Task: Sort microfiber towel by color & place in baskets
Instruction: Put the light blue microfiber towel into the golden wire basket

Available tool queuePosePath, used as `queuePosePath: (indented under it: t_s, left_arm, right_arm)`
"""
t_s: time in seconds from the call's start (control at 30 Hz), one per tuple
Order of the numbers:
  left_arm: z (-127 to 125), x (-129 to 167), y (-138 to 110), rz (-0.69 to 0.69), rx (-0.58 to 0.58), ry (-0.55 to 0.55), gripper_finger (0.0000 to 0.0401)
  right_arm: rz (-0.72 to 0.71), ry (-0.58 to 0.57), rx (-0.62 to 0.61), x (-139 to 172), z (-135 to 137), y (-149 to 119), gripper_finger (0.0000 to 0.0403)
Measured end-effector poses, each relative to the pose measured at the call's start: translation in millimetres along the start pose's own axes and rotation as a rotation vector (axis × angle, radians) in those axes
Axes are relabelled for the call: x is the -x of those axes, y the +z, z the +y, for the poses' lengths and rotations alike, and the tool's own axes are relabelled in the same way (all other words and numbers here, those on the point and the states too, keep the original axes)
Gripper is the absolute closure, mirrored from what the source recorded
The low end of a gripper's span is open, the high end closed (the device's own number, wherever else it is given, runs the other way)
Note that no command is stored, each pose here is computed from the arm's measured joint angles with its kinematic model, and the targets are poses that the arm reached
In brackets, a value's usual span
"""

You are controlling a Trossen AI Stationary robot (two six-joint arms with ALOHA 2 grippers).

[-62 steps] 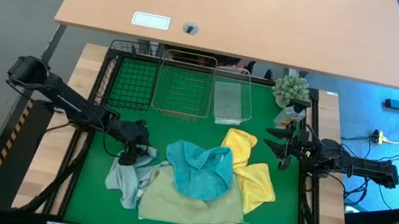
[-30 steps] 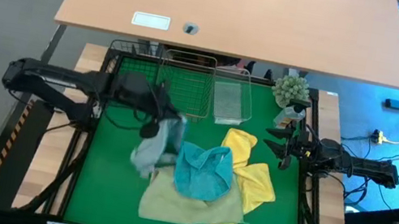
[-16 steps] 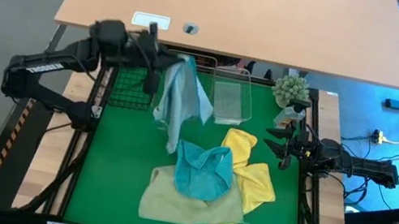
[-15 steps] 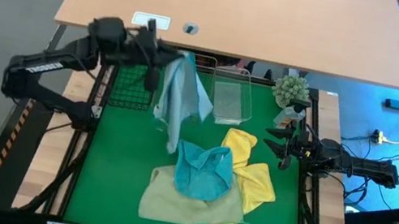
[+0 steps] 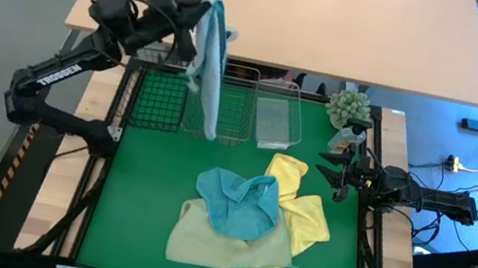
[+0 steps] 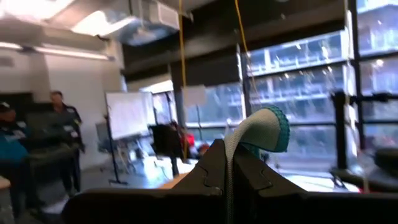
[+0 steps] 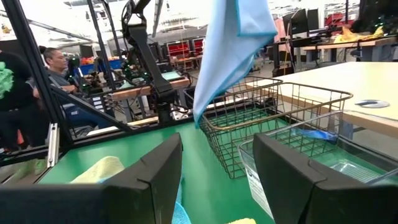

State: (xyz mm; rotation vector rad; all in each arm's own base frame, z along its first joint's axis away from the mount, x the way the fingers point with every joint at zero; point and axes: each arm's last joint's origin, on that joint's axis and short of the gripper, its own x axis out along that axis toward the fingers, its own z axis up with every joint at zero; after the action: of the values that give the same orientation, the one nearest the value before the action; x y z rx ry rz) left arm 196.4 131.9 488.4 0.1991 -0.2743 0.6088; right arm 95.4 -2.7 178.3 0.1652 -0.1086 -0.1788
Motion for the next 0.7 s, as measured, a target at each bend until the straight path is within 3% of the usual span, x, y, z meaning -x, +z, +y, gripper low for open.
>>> queuePosePath:
  t_s: [0.2,0.33,0.7]
  left_arm:
    - [1.1,-16.8,-25.5,0.110,0.028,-0.054,0.0401]
    - [-6.3,-33.2,-65.8,0.326,0.045,-0.135,0.0401]
    - [-19.3,-55.5,-179.5,0.895,0.044,-0.203,0.0401]
  right_arm:
    - [0.010,-0.003,0.003,0.0,-0.2,-1.0,0.0205]
    - [0.032,-0.006,0.009,0.1,-0.5,-3.2,0.0205]
    - [0.048,-0.009,0.014,0.1,-0.8,-4.8,0.0205]
